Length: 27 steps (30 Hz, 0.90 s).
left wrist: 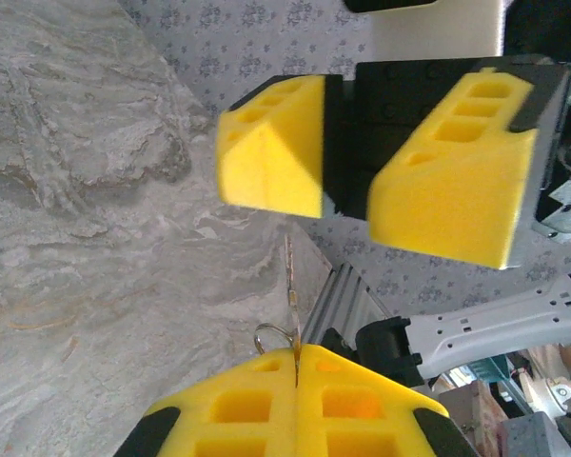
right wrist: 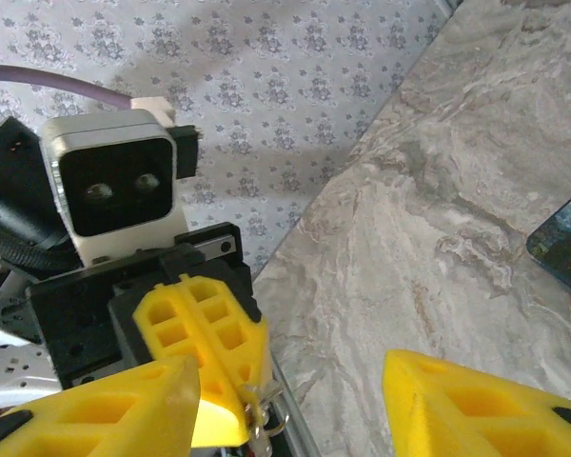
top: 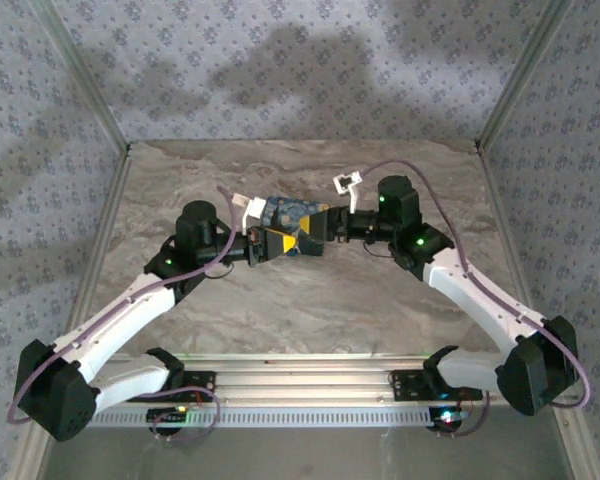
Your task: Unlock the padlock with the key
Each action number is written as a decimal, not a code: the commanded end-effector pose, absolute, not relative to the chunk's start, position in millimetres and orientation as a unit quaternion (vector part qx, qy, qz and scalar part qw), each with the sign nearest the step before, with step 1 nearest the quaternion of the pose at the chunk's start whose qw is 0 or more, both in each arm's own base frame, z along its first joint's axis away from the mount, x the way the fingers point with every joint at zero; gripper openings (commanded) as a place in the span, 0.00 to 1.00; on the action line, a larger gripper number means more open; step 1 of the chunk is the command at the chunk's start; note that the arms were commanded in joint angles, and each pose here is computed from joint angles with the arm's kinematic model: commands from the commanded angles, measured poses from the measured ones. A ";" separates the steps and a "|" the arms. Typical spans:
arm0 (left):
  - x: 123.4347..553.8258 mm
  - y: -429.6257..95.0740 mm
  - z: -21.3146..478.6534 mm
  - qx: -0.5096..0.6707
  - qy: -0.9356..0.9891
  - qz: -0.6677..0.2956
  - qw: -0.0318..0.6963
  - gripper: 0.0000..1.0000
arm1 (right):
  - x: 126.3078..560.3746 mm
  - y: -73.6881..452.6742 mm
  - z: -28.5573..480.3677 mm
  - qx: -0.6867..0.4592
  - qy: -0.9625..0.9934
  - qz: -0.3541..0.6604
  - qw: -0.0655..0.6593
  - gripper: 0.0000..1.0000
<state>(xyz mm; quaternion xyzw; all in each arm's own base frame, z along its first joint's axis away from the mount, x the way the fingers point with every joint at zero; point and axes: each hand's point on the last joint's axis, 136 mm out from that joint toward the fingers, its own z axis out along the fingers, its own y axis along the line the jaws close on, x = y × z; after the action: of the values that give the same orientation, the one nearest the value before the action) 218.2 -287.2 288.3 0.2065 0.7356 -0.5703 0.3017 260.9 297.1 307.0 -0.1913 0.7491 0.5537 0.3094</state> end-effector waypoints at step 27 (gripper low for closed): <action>201.9 -283.8 319.8 0.260 0.693 -0.583 0.334 0.00 | 236.0 308.1 343.8 -0.225 0.714 0.592 0.297 0.59</action>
<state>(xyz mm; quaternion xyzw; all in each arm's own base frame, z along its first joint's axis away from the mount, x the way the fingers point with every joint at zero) 205.3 -283.7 301.1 0.2366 0.7152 -0.5764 0.3166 244.1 299.2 339.3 -0.1982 0.7188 0.5901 0.3096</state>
